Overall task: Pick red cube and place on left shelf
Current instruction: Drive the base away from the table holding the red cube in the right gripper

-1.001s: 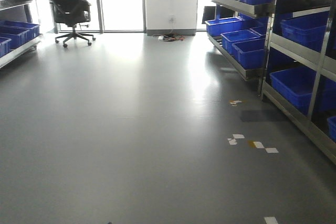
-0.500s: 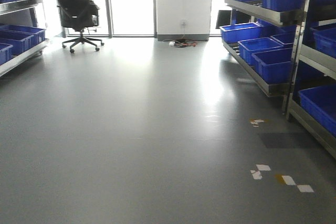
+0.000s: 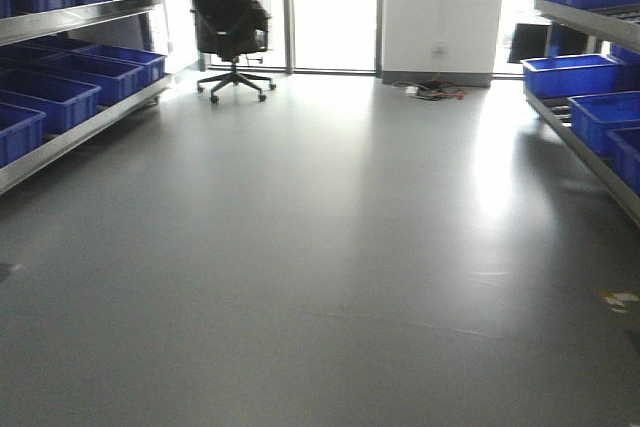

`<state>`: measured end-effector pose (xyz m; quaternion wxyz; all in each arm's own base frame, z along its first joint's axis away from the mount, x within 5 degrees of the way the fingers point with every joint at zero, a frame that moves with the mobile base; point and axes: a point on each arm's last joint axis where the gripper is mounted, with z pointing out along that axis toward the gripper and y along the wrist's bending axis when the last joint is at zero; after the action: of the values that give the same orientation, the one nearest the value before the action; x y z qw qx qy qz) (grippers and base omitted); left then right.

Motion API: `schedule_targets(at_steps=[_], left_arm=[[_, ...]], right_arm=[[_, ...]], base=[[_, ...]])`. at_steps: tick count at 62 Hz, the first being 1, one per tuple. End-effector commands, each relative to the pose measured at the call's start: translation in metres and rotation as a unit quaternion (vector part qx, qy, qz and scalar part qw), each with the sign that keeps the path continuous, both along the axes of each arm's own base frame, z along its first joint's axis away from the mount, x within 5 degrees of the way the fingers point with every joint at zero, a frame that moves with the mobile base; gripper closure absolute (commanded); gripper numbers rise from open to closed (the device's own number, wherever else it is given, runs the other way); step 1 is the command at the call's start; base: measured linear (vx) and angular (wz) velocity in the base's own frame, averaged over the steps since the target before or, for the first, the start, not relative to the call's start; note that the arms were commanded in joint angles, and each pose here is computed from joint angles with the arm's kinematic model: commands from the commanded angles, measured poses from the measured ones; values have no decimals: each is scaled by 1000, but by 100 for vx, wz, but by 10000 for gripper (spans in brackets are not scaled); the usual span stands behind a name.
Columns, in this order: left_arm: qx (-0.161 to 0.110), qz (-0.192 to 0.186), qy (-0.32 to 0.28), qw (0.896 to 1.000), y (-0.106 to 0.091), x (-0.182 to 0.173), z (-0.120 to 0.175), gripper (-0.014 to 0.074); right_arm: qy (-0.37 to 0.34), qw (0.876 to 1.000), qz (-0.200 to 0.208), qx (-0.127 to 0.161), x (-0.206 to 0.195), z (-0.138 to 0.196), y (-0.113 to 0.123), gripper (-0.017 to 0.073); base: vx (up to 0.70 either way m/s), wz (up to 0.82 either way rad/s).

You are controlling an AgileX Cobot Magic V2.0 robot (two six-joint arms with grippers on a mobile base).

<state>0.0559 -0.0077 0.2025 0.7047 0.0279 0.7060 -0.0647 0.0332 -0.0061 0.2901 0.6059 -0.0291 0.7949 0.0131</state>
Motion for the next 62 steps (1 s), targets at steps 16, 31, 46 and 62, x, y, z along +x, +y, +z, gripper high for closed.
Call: schedule_targets(at_steps=[16, 31, 46, 62], left_arm=[[-10, 1, -39, 999, 1, 0, 1, 493], [-10, 1, -39, 999, 1, 0, 1, 493], [-10, 1, -39, 999, 1, 0, 1, 493], [-10, 1, -39, 999, 0, 0, 1, 492]], right_arm=[[-46, 999, 3, -7, 1, 14, 0, 380], [-46, 999, 3, -7, 1, 14, 0, 380], [-46, 999, 3, -7, 1, 14, 0, 380], [-46, 999, 3, -7, 1, 14, 0, 380]], base=[[66, 45], [66, 45], [67, 45], [62, 51]])
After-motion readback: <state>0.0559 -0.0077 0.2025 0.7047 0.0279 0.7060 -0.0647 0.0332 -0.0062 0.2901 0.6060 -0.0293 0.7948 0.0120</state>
